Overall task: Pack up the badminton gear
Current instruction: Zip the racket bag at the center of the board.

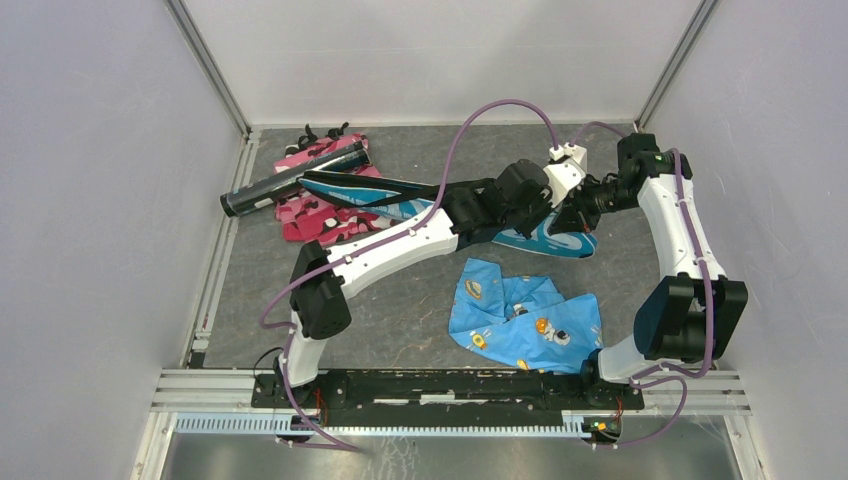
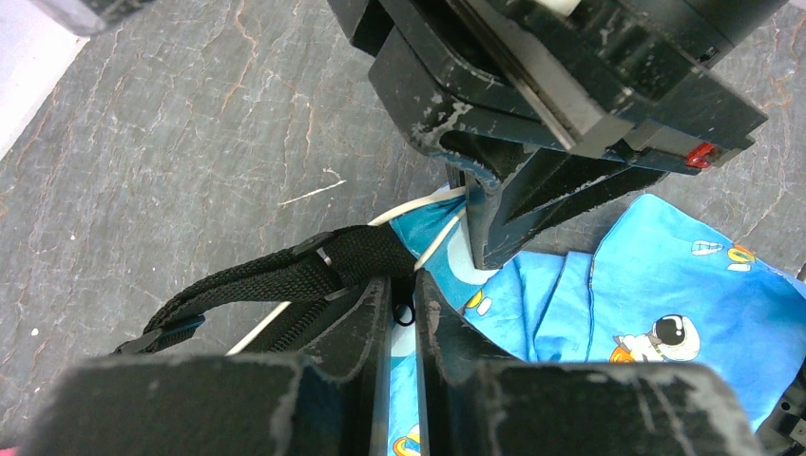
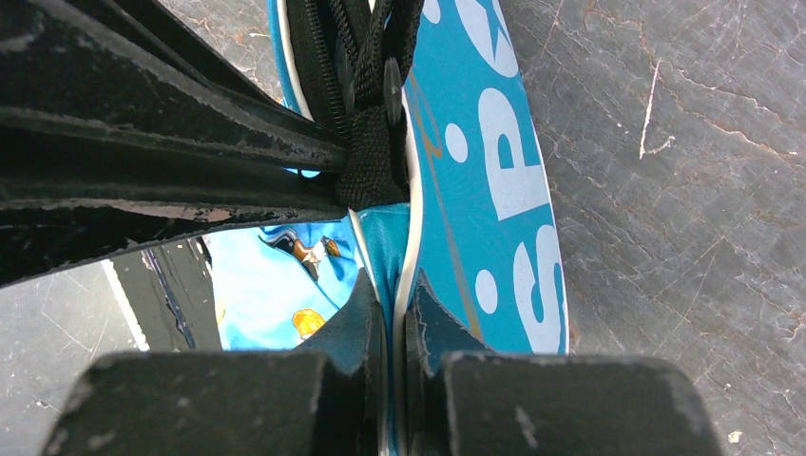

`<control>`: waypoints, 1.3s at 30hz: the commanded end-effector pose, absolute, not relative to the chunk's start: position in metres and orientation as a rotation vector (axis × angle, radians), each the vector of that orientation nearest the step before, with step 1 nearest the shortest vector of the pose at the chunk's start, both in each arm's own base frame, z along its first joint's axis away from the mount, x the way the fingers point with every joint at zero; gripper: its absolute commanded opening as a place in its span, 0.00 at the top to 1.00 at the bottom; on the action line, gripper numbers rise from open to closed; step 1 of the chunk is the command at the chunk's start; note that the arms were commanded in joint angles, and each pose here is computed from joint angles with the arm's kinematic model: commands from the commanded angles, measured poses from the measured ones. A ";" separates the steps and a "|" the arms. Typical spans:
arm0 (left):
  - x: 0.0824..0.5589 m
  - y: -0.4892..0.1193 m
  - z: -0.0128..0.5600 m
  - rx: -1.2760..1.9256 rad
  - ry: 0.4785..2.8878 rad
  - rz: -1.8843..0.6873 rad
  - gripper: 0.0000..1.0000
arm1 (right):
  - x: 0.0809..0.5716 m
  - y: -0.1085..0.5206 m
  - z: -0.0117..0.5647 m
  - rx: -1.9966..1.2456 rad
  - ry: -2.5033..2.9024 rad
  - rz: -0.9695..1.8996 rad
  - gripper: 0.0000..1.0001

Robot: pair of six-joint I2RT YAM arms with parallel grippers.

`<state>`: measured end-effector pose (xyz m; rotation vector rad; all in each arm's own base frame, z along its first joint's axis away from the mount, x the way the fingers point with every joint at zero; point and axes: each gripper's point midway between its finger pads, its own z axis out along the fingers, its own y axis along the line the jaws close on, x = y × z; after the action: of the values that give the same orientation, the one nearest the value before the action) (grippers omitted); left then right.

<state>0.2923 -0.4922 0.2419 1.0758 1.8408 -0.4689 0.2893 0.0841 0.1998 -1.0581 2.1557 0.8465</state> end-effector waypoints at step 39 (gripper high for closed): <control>0.309 -0.452 0.274 0.960 1.859 -0.889 0.98 | 0.289 0.072 0.199 -1.187 2.055 0.745 1.00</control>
<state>0.3034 -0.4621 0.2401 1.0264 1.9221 -0.9120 0.2887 0.0751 0.1948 -1.1636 2.0957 0.7732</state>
